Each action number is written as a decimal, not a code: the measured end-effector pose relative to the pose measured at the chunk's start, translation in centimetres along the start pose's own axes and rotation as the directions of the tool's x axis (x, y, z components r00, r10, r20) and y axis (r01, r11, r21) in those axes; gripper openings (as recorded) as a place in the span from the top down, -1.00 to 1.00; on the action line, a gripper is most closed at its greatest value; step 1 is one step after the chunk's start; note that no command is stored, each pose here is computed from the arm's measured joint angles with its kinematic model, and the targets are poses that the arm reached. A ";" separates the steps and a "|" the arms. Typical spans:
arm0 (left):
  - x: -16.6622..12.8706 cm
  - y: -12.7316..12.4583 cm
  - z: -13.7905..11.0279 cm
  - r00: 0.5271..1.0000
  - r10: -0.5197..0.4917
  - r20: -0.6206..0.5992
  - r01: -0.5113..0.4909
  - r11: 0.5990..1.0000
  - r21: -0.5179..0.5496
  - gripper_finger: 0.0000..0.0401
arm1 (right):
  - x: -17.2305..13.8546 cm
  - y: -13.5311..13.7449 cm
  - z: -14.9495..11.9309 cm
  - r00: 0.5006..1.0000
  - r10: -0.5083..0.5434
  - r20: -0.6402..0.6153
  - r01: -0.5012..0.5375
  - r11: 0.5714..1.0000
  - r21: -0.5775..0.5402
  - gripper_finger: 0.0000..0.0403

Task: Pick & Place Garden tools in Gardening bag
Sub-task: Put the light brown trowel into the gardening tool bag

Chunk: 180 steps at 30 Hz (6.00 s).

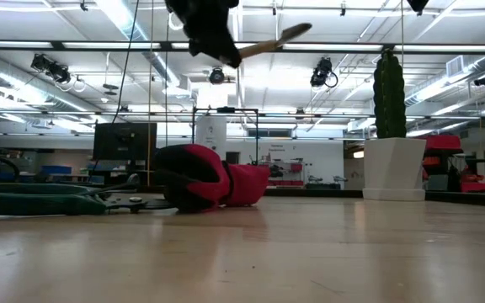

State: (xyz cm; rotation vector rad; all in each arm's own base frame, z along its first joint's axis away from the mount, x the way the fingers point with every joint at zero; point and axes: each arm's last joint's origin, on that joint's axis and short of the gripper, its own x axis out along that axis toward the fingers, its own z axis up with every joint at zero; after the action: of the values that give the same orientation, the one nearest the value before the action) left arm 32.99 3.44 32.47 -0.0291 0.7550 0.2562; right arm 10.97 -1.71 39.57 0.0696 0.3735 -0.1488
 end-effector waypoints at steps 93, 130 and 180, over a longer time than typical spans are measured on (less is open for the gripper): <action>-2.3 3.4 6.8 0.716 -0.074 0.694 0.470 0.787 -0.400 0.62 | 8.1 -0.7 5.1 0.924 -0.226 0.308 0.307 -0.041 -0.951 -0.28; 1.3 2.9 7.1 0.681 -0.144 0.717 0.663 0.538 -0.521 0.62 | 13.9 -0.9 4.8 0.931 -0.249 0.265 0.171 -0.342 -0.924 -0.20; 1.3 3.0 7.0 0.687 -0.122 0.716 0.644 0.559 -0.523 0.34 | 13.8 -1.0 5.0 0.910 -0.291 0.295 0.186 -0.347 -0.919 0.59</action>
State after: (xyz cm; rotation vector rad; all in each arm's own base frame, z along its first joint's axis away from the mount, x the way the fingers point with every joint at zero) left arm 37.92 7.42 36.93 -0.8968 -0.0957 0.0884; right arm 25.36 -4.98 39.11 -1.8678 0.4797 -0.2324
